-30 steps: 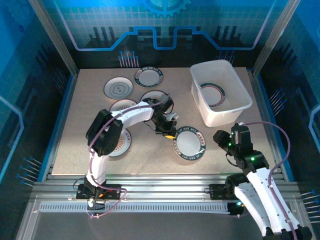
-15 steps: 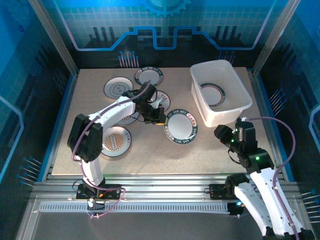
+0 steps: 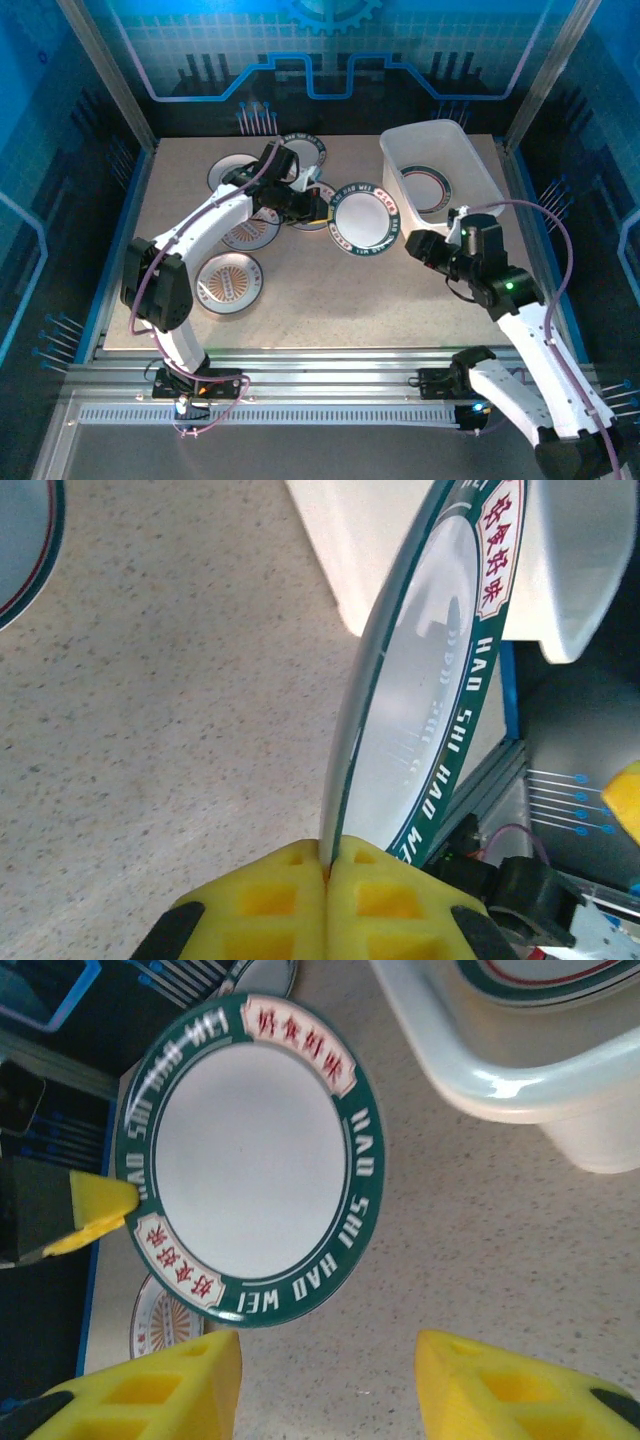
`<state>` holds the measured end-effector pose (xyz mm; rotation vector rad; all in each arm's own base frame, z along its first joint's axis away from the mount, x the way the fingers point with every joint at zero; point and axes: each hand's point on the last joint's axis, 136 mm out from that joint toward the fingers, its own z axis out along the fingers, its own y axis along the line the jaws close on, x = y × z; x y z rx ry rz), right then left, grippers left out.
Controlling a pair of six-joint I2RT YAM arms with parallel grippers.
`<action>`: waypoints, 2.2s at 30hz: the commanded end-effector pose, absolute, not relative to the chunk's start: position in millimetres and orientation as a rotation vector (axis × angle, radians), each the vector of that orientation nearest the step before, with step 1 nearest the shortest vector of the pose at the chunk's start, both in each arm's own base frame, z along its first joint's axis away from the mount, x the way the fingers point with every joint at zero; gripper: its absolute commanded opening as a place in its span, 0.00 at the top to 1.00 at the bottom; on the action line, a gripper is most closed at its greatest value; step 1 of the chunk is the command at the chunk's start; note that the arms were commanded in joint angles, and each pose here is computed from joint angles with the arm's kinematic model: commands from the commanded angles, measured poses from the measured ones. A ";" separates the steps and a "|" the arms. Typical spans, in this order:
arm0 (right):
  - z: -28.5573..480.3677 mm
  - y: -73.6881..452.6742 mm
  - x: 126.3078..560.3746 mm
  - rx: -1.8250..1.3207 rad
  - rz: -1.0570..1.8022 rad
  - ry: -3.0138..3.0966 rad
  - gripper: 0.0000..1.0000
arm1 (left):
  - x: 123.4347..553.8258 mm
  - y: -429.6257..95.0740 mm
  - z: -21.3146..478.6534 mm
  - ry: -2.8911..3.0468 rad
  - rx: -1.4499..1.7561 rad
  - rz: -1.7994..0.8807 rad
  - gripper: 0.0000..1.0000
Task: Place the plates into the plastic bin on the countertop
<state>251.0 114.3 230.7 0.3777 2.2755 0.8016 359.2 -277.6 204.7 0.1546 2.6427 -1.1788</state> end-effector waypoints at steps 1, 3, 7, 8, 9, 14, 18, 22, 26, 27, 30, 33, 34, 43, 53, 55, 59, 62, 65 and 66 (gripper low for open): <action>243.1 126.7 253.6 0.306 0.850 2.254 0.50 | 357.2 -288.9 251.6 2.512 0.217 -1.306 1.00; 239.2 127.1 256.0 0.326 0.855 2.256 0.50 | 354.2 -288.2 256.3 2.500 0.228 -1.312 1.00; 231.6 133.3 260.0 0.348 0.903 2.259 0.51 | 347.3 -289.4 264.4 2.482 0.243 -1.353 1.00; 230.8 135.4 261.1 0.352 0.919 2.258 0.51 | 345.7 -289.8 266.0 2.476 0.250 -1.363 1.00; 228.9 136.5 262.0 0.359 0.927 2.263 0.52 | 344.1 -290.5 267.4 2.469 0.254 -1.375 1.00; 219.6 135.6 265.0 0.391 0.913 2.285 0.54 | 338.9 -294.1 273.6 2.438 0.275 -1.413 1.00; 219.5 136.5 268.0 0.422 0.936 2.264 0.56 | 332.3 -302.2 273.8 2.440 0.308 -1.433 1.00; 218.8 136.2 269.7 0.458 0.959 2.239 0.59 | 326.3 -307.5 271.3 2.450 0.329 -1.441 1.00; 216.4 132.5 269.6 0.500 0.959 2.218 0.66 | 323.3 -308.6 268.6 2.456 0.329 -1.441 1.00; 215.9 131.7 269.4 0.514 0.961 2.212 0.68 | 322.6 -308.5 267.9 2.457 0.327 -1.441 1.00; 218.7 131.5 270.0 0.540 0.986 2.188 0.75 | 321.7 -310.2 265.2 2.463 0.324 -1.445 1.00; 221.4 130.9 270.7 0.558 0.996 2.175 0.79 | 321.3 -311.2 263.0 2.471 0.323 -1.440 1.00; 222.1 131.2 270.8 0.560 0.999 2.173 0.80 | 321.2 -311.3 263.7 2.469 0.324 -1.439 1.00; 223.9 126.4 269.6 0.592 0.993 2.146 0.93 | 314.2 -305.9 259.3 2.488 0.313 -1.400 0.95; 237.0 127.4 272.0 0.568 1.003 2.113 1.00 | 312.9 -299.5 257.6 2.488 0.281 -1.363 0.65; 241.9 126.4 272.7 0.561 0.994 2.107 1.00 | 314.3 -298.5 259.3 2.483 0.272 -1.354 0.60; 247.7 125.8 274.4 0.559 0.994 2.091 1.00 | 318.0 -296.5 262.6 2.473 0.237 -1.352 0.47; 248.8 124.8 275.4 0.563 0.992 2.084 1.00 | 321.7 -291.5 263.6 2.463 0.206 -1.334 0.40; 252.2 124.7 277.0 0.561 0.992 2.073 1.00 | 325.3 -285.4 264.5 2.454 0.178 -1.312 0.35; 253.6 124.1 277.8 0.561 0.991 2.069 1.00 | 326.3 -283.1 265.0 2.451 0.169 -1.304 0.33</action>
